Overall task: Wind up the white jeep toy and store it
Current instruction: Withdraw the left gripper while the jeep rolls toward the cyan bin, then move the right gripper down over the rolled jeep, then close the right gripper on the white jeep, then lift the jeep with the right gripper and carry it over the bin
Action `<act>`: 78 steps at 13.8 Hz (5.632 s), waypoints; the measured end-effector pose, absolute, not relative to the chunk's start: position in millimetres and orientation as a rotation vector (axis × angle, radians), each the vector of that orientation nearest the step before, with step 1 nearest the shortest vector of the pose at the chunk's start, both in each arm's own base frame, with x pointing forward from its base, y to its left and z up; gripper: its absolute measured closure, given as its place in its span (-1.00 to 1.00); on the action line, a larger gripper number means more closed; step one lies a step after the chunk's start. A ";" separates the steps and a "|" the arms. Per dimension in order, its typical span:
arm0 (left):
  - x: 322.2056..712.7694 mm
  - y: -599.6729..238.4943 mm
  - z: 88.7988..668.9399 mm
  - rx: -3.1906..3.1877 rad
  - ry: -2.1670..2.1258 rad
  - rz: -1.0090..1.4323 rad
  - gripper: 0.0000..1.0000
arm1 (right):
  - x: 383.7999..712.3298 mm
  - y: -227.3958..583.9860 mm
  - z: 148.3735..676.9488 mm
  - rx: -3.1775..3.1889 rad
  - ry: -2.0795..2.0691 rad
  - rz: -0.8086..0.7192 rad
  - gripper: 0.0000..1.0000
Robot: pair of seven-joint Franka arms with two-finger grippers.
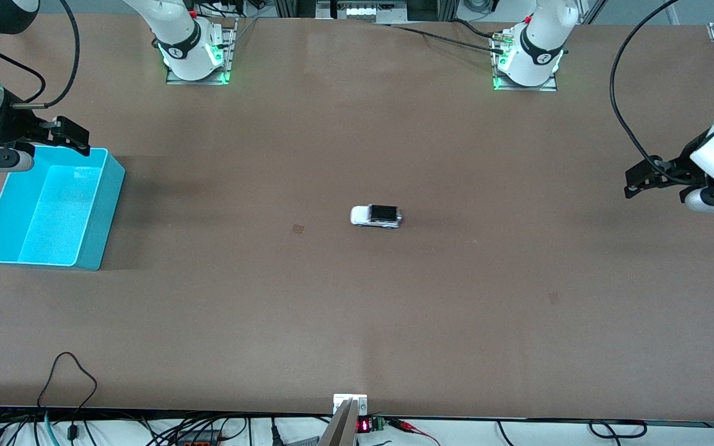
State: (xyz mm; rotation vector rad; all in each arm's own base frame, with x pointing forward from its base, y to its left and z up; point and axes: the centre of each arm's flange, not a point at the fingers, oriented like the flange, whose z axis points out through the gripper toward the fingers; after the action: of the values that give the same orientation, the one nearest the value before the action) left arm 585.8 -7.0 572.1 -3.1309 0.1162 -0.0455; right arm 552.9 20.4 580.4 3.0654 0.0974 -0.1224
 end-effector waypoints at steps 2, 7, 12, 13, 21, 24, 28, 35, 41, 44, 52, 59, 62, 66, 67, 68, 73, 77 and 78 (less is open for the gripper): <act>568.6 -12.5 575.6 -3.131 0.121 0.053 -1.00 | 552.9 20.5 580.4 3.066 0.097 -0.122 -1.00; 562.0 -14.7 583.4 -3.131 0.125 0.066 -1.00 | 554.0 21.3 580.1 3.099 0.088 -0.115 -1.00; 561.8 -18.0 583.3 -3.131 0.127 0.068 -1.00 | 560.9 22.5 565.2 3.125 0.180 -0.152 -1.00; 561.4 -17.7 583.0 -3.131 0.126 0.073 -1.00 | 563.5 22.7 558.6 3.121 0.269 -0.172 -1.00; 561.0 -15.4 581.9 -3.131 0.119 0.086 -1.00 | 567.0 35.6 465.1 2.965 1.196 -0.430 -1.00; 562.9 -14.9 581.9 -3.131 0.117 0.069 -1.00 | 554.7 44.7 413.9 2.838 1.519 -0.392 -1.00; 562.9 -16.3 581.9 -3.131 0.121 0.069 -1.00 | 531.7 54.5 356.4 2.650 1.833 -0.289 -1.00; 562.8 -20.1 582.0 -3.130 0.132 0.068 -1.00 | 506.7 61.8 280.2 2.430 2.055 -0.115 -1.00; 562.8 -20.3 582.0 -3.130 0.132 0.068 -1.00 | 500.7 55.4 230.1 2.400 2.056 -0.054 -1.00; 562.8 -20.6 582.0 -3.130 0.133 0.068 -1.00 | 495.7 45.9 213.3 2.406 2.032 -0.027 -1.00; 560.8 -33.0 581.0 -3.128 0.168 0.087 -1.00 | 483.7 36.4 198.6 2.416 2.010 -0.012 -0.46; 560.7 -33.3 581.0 -3.128 0.169 0.088 -1.00 | 502.1 36.4 239.7 2.409 1.929 0.116 -0.02; 560.7 -33.4 581.0 -3.128 0.169 0.088 -1.00 | 512.9 20.8 277.9 2.524 1.697 0.219 -0.02; 560.6 -33.9 581.1 -3.128 0.171 0.088 -1.00 | 515.2 -32.4 312.5 2.688 1.372 0.276 -0.02; 560.6 -34.0 581.1 -3.128 0.171 0.088 -1.00 | 515.7 -48.0 318.0 2.742 1.271 0.271 -0.02; 560.6 -34.1 581.1 -3.128 0.171 0.088 -1.00 | 517.6 -61.4 324.2 2.792 1.183 0.255 -0.02; 560.5 -35.7 581.2 -3.127 0.176 0.088 -1.00 | 525.8 -111.1 352.9 2.979 0.772 0.161 -0.02; 560.5 -35.7 581.1 -3.127 0.176 0.088 -1.00 | 516.3 -172.0 341.3 3.027 0.488 0.104 -0.02; 560.5 -35.7 581.1 -3.127 0.176 0.088 -1.00 | 513.7 -185.0 334.9 3.039 0.433 0.088 -0.02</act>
State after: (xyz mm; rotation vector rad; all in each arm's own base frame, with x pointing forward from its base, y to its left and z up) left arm 560.5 -35.7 581.1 -3.1274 0.1756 0.0880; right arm 513.7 -185.0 334.9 3.0391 0.4329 0.0880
